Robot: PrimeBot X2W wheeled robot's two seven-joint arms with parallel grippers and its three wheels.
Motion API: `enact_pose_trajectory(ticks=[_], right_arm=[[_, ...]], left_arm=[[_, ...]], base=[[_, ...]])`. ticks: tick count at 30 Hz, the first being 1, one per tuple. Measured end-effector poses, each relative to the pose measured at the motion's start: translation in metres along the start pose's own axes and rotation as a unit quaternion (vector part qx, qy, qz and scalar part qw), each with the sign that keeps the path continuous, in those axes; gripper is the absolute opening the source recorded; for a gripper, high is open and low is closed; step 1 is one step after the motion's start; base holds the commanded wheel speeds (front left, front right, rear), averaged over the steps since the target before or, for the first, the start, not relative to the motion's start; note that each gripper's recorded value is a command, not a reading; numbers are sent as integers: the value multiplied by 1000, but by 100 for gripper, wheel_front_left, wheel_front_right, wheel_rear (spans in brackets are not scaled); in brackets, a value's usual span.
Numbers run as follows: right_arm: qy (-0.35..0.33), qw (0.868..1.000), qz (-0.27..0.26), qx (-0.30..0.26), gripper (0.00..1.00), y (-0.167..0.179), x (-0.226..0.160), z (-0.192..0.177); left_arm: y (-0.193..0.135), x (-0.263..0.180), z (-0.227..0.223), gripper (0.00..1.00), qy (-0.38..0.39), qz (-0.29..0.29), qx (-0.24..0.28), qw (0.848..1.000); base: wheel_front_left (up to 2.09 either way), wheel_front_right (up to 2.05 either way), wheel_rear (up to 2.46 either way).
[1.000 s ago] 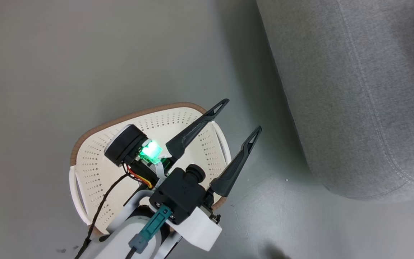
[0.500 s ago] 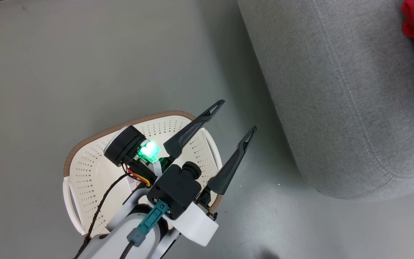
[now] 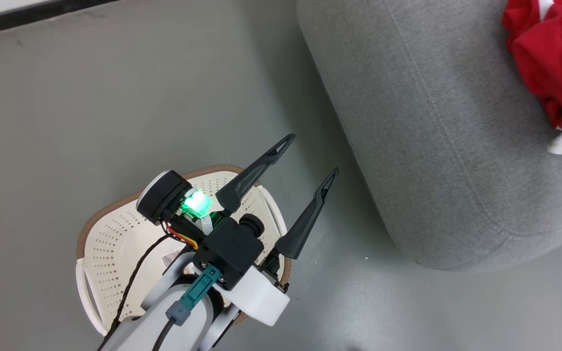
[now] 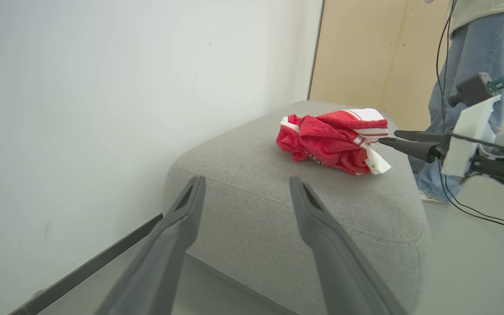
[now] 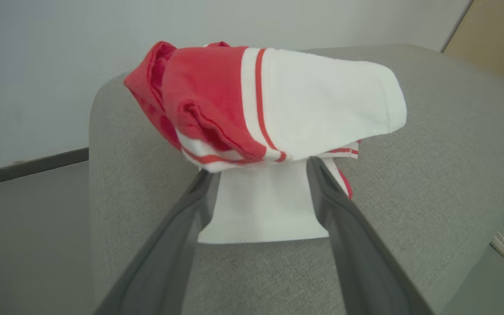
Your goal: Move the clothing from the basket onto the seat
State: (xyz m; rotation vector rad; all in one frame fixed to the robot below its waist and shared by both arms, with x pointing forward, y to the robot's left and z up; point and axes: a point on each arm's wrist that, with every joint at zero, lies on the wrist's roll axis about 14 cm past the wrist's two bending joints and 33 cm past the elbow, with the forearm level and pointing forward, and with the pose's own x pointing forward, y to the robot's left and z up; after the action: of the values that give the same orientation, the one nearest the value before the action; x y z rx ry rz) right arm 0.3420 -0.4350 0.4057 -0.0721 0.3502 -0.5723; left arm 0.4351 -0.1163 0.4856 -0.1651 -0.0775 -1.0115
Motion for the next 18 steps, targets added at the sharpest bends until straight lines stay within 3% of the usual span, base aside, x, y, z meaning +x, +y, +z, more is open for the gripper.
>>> enact_pose_trajectory(ticks=[18], right_arm=[[-73, 997, 27, 17, 100, 5, -32, 39]], left_arm=[[3, 0, 16, 100, -20, 20, 7, 1000]], base=[[0, 0, 0]])
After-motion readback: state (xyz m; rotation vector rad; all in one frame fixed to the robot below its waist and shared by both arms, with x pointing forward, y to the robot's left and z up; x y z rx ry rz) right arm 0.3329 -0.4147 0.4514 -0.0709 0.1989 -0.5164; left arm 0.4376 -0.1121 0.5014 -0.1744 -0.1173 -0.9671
